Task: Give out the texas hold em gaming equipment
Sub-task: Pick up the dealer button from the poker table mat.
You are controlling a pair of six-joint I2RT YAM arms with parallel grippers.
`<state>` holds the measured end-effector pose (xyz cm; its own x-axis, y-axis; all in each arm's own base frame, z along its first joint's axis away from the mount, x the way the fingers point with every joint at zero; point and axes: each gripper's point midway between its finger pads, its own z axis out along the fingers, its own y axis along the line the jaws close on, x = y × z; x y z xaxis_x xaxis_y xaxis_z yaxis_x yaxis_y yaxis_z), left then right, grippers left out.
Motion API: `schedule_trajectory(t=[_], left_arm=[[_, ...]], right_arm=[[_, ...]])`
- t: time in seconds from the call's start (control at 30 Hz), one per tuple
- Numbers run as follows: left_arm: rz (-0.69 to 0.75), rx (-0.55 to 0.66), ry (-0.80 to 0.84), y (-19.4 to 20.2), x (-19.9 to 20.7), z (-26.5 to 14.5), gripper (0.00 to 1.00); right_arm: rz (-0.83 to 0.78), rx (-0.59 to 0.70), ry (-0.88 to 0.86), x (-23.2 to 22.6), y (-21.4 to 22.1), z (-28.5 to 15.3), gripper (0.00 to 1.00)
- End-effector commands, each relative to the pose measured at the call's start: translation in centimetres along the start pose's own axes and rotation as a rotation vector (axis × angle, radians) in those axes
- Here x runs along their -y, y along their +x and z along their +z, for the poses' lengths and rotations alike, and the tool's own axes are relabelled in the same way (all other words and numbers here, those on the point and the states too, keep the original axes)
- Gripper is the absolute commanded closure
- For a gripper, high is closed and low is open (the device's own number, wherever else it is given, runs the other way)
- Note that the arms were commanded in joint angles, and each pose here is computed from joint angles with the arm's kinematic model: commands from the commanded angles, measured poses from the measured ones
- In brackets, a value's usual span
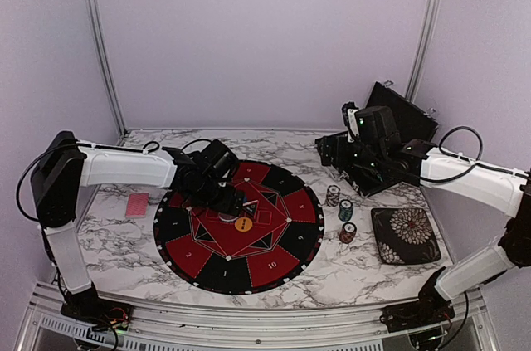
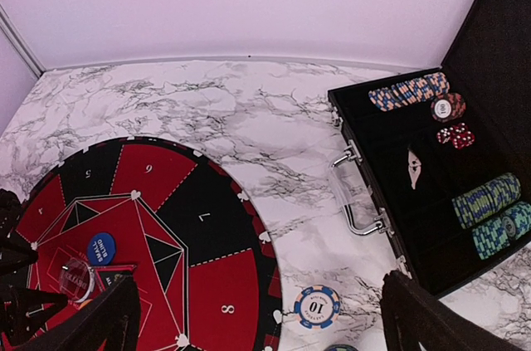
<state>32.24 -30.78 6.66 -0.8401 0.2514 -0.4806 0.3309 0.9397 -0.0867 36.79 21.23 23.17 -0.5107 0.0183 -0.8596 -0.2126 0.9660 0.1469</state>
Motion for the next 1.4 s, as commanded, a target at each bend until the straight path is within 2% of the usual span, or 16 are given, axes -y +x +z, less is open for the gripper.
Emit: schedule_trajectory(t=[0.0, 0.37, 0.97, 1.37], left_arm=[[0.000, -0.030, -0.033, 0.1, 0.0, 0.7, 0.03], [0.008, -0.048, -0.087, -0.5, -0.1, 2.7, 0.11], [0.022, -0.074, -0.128, -0.5, -0.2, 4.7, 0.32], [0.022, -0.113, -0.119, 1.1, -0.3, 4.9, 0.31]], right_arm=[[-0.001, 0.031, -0.025, -0.9, -1.4, -0.3, 0.02], [0.004, 0.035, -0.024, -0.6, -1.2, -0.7, 0.02], [0.007, 0.026, -0.018, -0.4, -0.7, -0.6, 0.02], [0.009, 0.019, -0.013, -0.3, -0.4, -0.4, 0.02]])
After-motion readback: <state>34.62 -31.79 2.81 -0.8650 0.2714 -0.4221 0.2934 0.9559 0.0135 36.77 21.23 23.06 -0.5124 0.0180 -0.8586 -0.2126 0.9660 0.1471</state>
